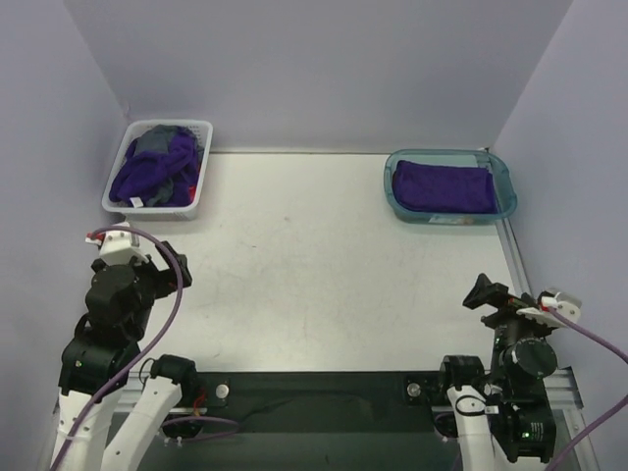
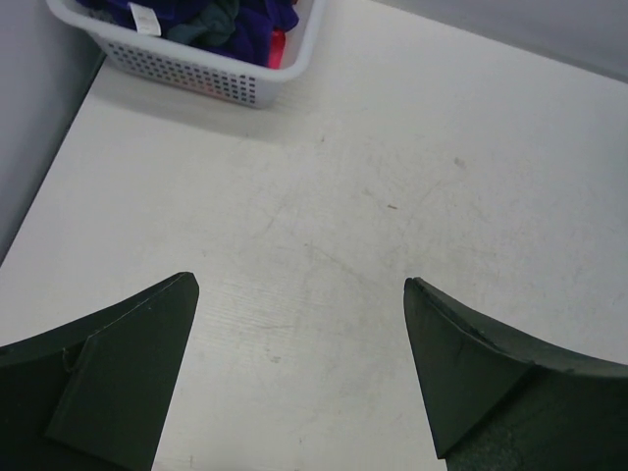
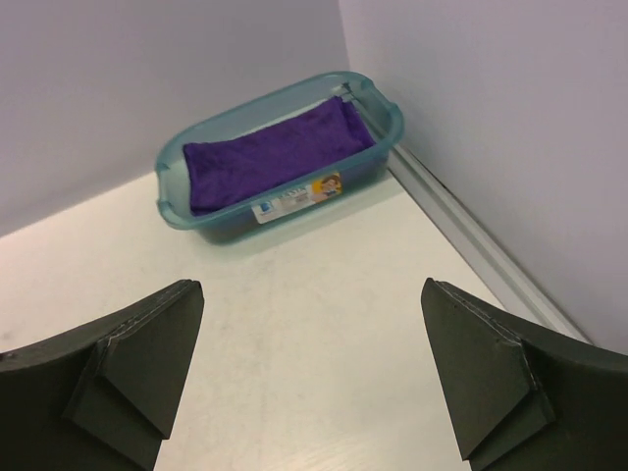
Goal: Fold and stack the towels
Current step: Neatly place the folded towel into the bin
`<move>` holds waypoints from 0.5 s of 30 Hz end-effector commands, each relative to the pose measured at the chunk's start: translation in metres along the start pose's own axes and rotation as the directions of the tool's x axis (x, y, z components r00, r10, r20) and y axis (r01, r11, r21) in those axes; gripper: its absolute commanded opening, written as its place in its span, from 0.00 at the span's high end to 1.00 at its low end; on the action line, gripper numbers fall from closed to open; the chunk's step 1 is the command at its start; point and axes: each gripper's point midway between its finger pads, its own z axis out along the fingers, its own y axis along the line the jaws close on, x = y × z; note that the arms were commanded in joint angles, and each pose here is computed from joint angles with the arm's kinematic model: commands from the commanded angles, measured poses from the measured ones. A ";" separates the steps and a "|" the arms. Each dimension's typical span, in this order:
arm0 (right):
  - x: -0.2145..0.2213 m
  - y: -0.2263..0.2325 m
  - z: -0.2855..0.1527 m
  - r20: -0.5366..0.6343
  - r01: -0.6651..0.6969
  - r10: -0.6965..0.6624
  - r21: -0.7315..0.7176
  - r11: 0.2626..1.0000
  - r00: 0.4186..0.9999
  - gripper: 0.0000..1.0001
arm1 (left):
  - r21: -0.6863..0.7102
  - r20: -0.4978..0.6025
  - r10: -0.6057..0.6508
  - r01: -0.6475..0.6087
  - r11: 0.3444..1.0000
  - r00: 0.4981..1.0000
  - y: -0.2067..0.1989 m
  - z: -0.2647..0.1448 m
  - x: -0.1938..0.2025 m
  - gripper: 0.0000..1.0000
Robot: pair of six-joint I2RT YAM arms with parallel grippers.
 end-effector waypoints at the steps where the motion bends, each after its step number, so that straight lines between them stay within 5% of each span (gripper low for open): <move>1: 0.005 -0.019 -0.009 0.055 0.060 -0.063 0.044 0.997 0.997 0.00 | -0.080 -0.029 -0.023 0.021 0.997 0.999 0.013 0.008 0.019 0.02; 15: 0.033 -0.007 0.004 -0.055 0.108 -0.109 -0.017 0.994 0.993 0.00 | -0.079 -0.011 0.002 -0.003 0.997 1.000 0.019 0.038 0.059 0.03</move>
